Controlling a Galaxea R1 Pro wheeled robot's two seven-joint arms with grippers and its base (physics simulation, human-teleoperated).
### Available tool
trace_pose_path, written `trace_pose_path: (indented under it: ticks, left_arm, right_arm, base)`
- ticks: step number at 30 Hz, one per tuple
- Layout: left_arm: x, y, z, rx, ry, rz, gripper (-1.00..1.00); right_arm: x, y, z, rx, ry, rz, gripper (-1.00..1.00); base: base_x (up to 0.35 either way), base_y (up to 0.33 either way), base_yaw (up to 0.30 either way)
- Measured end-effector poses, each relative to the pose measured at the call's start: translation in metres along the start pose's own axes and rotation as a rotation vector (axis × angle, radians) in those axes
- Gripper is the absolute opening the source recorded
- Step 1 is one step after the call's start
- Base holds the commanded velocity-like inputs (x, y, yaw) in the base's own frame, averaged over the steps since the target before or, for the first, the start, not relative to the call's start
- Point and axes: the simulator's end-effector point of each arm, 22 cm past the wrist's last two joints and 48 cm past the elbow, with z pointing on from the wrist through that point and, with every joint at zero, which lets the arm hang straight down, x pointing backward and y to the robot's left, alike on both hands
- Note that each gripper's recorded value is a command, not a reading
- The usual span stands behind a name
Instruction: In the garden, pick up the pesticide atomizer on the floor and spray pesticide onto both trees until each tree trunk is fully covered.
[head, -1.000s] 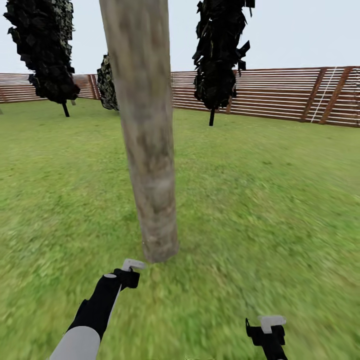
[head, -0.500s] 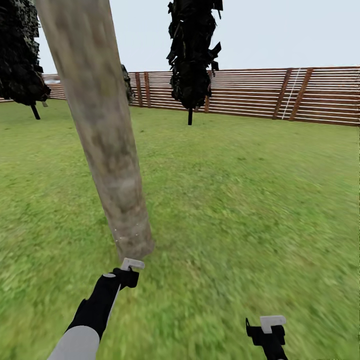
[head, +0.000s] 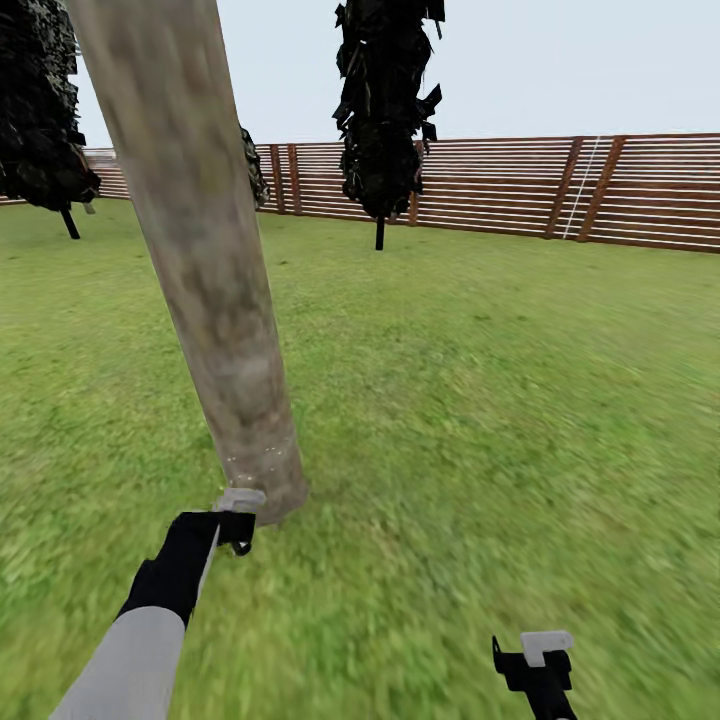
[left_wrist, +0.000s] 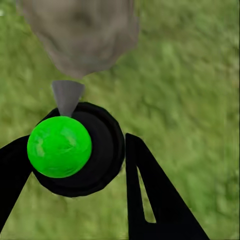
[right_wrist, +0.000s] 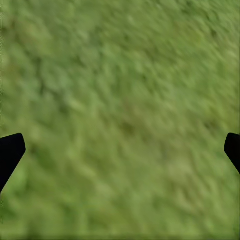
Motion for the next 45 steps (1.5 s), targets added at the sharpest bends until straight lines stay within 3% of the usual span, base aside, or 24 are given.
trace_pose_path:
  ticks: [3, 5, 9, 12, 14, 15, 17, 19, 21, 24, 31, 34, 36, 38, 42, 45]
  left_arm:
    - [-0.016, -0.010, -0.004, 0.011, 0.029, -0.009, -1.00]
    - [-0.021, -0.002, -0.007, -0.003, 0.041, -0.005, -1.00]
    - [-0.014, 0.069, -0.013, -0.082, 0.059, 0.003, -1.00]
    - [-0.019, 0.052, -0.012, -0.012, 0.056, 0.014, -1.00]
    - [-0.024, 0.025, -0.011, 0.027, 0.054, 0.045, -1.00]
    - [-0.041, -0.009, -0.013, 0.065, 0.033, 0.082, -1.00]
    - [-0.063, -0.026, -0.017, 0.090, 0.006, 0.084, -1.00]
    - [-0.077, -0.021, -0.020, 0.082, -0.012, 0.088, -1.00]
    - [-0.083, 0.023, -0.024, 0.014, -0.018, 0.094, -1.00]
    - [-0.083, 0.051, -0.027, -0.011, -0.016, 0.086, -1.00]
    - [-0.101, 0.013, -0.035, 0.049, 0.029, 0.049, -1.00]
    - [-0.118, 0.027, -0.043, 0.024, 0.002, 0.047, -1.00]
    - [-0.124, 0.058, -0.049, -0.024, -0.008, 0.046, -1.00]
    - [-0.124, 0.069, -0.051, -0.036, -0.007, 0.043, -1.00]
    - [-0.126, 0.050, -0.049, -0.006, -0.010, 0.046, -1.00]
    - [-0.129, 0.034, -0.048, 0.004, -0.013, 0.077, -1.00]
  right_arm:
    - [0.000, 0.001, 0.000, -0.003, 0.000, 0.000, 1.00]
    - [0.000, 0.001, 0.000, -0.003, 0.000, -0.001, 1.00]
    - [0.000, 0.001, 0.000, -0.003, 0.001, -0.001, 1.00]
    - [0.000, 0.001, 0.000, -0.003, 0.001, -0.001, 1.00]
    - [0.000, 0.001, 0.000, -0.003, 0.000, -0.001, 1.00]
    - [0.000, 0.001, 0.000, -0.003, 0.000, -0.001, 1.00]
    - [0.000, 0.001, 0.000, -0.003, 0.001, -0.001, 1.00]
    - [0.000, 0.001, 0.000, -0.003, 0.001, -0.001, 1.00]
    - [0.000, 0.001, 0.000, -0.003, 0.000, -0.001, 1.00]
    - [0.000, 0.001, 0.000, -0.003, 0.000, -0.001, 1.00]
    - [0.000, 0.001, 0.000, -0.003, 0.001, -0.001, 1.00]
    - [0.000, 0.001, 0.000, -0.003, 0.001, -0.001, 1.00]
    - [0.000, 0.001, 0.000, -0.003, 0.001, -0.001, 1.00]
    - [0.000, 0.001, 0.000, -0.003, 0.000, -0.001, 1.00]
    - [0.000, 0.000, 0.000, -0.002, 0.000, -0.002, 1.00]
    - [0.000, 0.000, 0.000, -0.001, 0.000, -0.002, 1.00]
  base:
    - [0.000, 0.000, 0.016]
    - [0.000, 0.000, 0.201]
    - [0.000, 0.000, 0.255]
    - [0.000, 0.000, 0.111]
    - [0.000, 0.000, 0.024]
    - [0.000, 0.000, 0.006]
    - [0.000, 0.000, 0.002]
    - [0.000, 0.000, 0.001]
    - [0.000, 0.000, 0.000]
    - [0.000, 0.000, 0.000]
    - [0.000, 0.000, 0.175]
    - [0.000, 0.000, 0.275]
    - [0.000, 0.000, 0.150]
    - [0.000, 0.000, 0.037]
    - [0.000, -0.123, 0.005]
    - [0.000, -0.257, 0.000]
